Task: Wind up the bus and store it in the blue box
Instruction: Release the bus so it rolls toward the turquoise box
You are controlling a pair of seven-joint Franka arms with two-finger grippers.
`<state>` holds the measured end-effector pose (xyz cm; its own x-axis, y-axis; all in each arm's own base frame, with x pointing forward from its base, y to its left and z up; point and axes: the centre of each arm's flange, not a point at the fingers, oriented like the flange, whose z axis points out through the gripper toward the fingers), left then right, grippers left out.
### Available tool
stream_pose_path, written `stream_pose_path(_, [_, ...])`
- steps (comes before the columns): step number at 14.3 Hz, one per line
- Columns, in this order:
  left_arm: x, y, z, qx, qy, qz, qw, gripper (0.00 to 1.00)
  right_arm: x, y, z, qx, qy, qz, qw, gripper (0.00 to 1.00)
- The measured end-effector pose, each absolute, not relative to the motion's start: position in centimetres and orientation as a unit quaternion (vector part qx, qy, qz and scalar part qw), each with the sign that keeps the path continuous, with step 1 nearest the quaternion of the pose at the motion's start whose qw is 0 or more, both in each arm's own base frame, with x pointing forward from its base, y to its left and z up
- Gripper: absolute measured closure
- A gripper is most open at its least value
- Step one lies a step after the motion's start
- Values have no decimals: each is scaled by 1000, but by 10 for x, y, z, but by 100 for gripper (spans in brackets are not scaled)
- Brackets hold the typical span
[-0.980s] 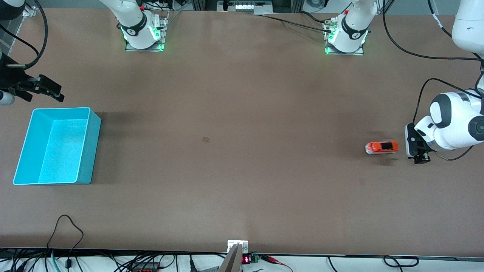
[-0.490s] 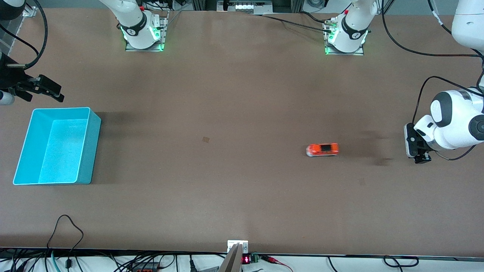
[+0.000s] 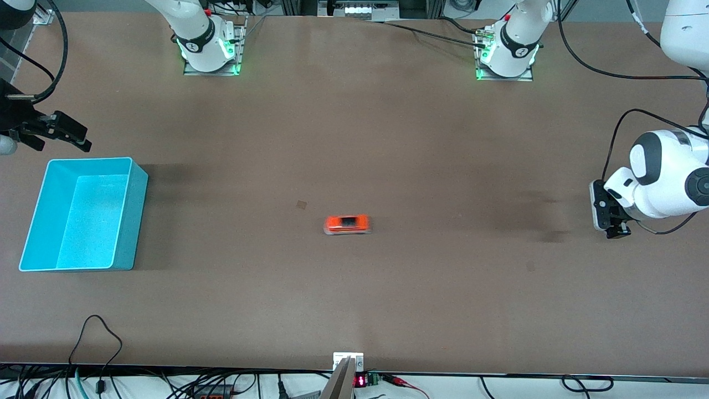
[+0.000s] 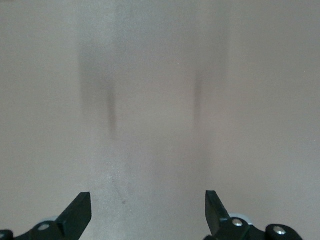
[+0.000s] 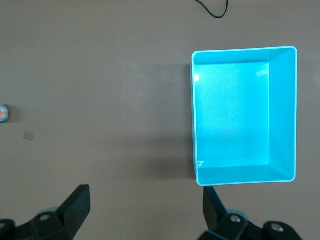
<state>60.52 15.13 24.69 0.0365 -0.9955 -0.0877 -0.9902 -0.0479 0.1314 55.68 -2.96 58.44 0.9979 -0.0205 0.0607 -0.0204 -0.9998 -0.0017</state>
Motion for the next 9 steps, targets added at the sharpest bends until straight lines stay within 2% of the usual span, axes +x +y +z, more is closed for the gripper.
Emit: stream_pose_path(9, [606, 147, 257, 726, -683, -82, 17, 0, 557, -29, 585, -999, 10, -31, 1, 0])
